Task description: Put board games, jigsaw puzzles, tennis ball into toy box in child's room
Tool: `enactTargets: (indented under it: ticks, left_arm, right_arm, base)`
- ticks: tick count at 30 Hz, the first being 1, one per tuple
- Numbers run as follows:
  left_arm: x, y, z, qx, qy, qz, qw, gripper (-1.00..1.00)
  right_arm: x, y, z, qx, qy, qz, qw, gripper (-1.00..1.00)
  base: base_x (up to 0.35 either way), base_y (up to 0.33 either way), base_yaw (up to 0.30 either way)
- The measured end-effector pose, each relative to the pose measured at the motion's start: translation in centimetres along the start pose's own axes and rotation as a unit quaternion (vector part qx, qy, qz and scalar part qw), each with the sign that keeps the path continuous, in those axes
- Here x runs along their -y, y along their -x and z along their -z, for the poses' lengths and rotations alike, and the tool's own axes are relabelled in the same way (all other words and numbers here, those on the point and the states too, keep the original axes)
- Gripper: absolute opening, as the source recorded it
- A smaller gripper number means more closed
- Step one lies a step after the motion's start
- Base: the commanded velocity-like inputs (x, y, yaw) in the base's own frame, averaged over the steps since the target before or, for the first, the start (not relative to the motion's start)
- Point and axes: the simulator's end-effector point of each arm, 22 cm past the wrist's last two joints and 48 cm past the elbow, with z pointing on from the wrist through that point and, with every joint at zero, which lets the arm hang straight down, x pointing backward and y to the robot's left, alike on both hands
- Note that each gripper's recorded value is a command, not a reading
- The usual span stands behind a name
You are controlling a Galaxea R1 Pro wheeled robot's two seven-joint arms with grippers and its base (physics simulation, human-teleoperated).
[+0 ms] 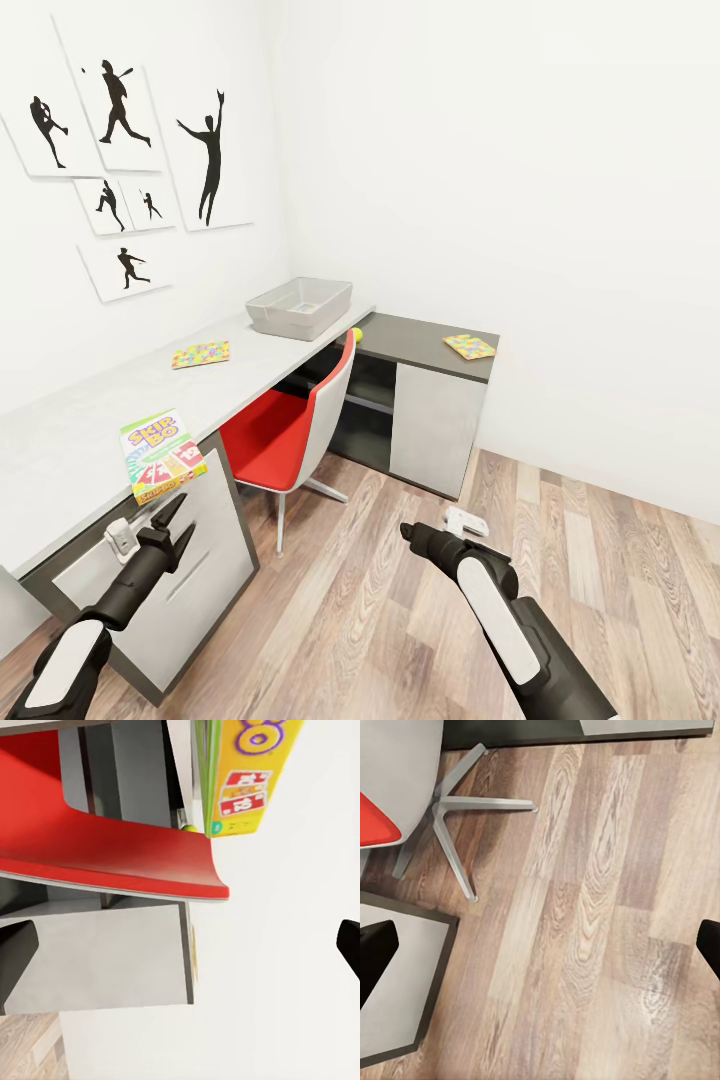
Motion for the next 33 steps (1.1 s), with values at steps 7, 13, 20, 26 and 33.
enactTargets:
  ticks: [7,13,20,26,33]
  left_arm:
    - [0.7,0.1,0.0,0.0,0.0,0.0,1.0,1.0]
    - [1.1,0.2,0.0,0.001,-0.001,-0.001,1.0,1.0]
    - [1.9,0.4,0.0,0.002,0.0,-0.001,1.0,1.0]
    - [3.0,0.4,-0.1,0.002,-0.001,-0.001,1.0,1.0]
    - [3.2,0.5,-0.1,0.001,-0.002,-0.001,1.0,1.0]
  right_arm:
    - [-0.3,0.5,0.5,0.0,0.0,0.0,1.0,1.0]
    - [-0.6,0.7,0.7,0.0,0.004,0.0,1.0,1.0]
    - [-1.0,1.2,1.3,0.0,0.006,0.0,1.0,1.0]
    - [-1.4,1.8,2.0,0.0,0.006,0.0,1.0,1.0]
    - [-1.5,2.0,2.1,0.0,0.006,0.0,1.0,1.0]
  base:
    - [0.0,0.0,0.0]
    - [0.0,0.0,0.0]
    - [0.0,0.0,0.0]
    - [0.0,0.0,0.0]
    - [0.0,0.0,0.0]
